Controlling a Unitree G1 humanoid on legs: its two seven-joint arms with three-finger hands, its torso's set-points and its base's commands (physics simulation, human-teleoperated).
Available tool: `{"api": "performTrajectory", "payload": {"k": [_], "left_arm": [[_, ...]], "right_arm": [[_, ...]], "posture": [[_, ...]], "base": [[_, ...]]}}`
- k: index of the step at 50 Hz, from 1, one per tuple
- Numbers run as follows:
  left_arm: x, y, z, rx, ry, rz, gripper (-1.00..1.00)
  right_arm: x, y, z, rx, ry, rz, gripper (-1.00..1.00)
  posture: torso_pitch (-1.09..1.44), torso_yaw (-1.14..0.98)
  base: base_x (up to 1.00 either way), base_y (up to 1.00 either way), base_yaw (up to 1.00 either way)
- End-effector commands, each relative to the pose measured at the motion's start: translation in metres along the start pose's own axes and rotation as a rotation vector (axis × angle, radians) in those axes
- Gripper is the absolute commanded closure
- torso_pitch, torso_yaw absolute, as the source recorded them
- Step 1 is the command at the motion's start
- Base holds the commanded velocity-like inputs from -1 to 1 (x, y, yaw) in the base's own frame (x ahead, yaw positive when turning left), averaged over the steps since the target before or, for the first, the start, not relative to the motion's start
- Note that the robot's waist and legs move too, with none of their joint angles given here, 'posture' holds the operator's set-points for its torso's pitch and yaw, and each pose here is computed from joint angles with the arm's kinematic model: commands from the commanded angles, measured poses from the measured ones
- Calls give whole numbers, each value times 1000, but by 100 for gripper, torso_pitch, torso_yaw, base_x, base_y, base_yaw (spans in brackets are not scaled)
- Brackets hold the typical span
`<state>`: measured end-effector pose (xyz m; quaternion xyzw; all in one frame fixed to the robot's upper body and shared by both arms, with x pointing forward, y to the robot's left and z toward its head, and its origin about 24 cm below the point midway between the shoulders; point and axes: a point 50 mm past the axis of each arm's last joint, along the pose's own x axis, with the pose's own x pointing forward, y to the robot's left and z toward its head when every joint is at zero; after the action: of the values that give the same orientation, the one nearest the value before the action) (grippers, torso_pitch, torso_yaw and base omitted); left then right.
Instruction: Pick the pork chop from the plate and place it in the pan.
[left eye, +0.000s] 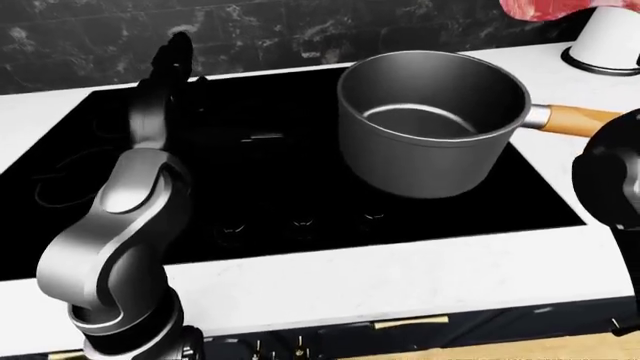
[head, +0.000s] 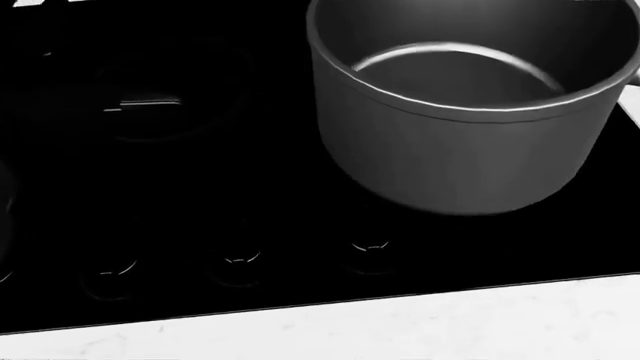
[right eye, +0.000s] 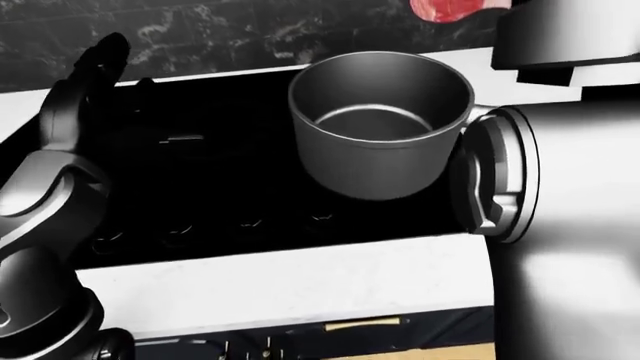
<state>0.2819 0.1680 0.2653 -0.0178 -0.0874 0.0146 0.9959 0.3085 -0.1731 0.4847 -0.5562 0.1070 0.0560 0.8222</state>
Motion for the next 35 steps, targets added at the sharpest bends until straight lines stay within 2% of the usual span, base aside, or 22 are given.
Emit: {"api": "performTrajectory", "payload": {"k": [1, 19, 28, 35], "left_arm": [[-2, 1, 16, -4, -85, 7, -100], [-3, -1, 14, -1, -83, 2, -100], [-1, 1, 13, -3, -84, 6, -100], [-3, 1, 16, -5, -87, 6, -100]], "right_arm": [[-19, -12, 7, -11, -37, -87, 100], [-18, -12, 12, -22, -43, -85, 100], [-10, -7, 25, -25, -83, -80, 100], [-10, -11, 45, -40, -131, -110, 100]], "posture": [[0, 0], [0, 0], [0, 0], [0, 0]], "base": [[0, 0, 0], [0, -9, 0], [0, 0, 0], [0, 0, 0]]}}
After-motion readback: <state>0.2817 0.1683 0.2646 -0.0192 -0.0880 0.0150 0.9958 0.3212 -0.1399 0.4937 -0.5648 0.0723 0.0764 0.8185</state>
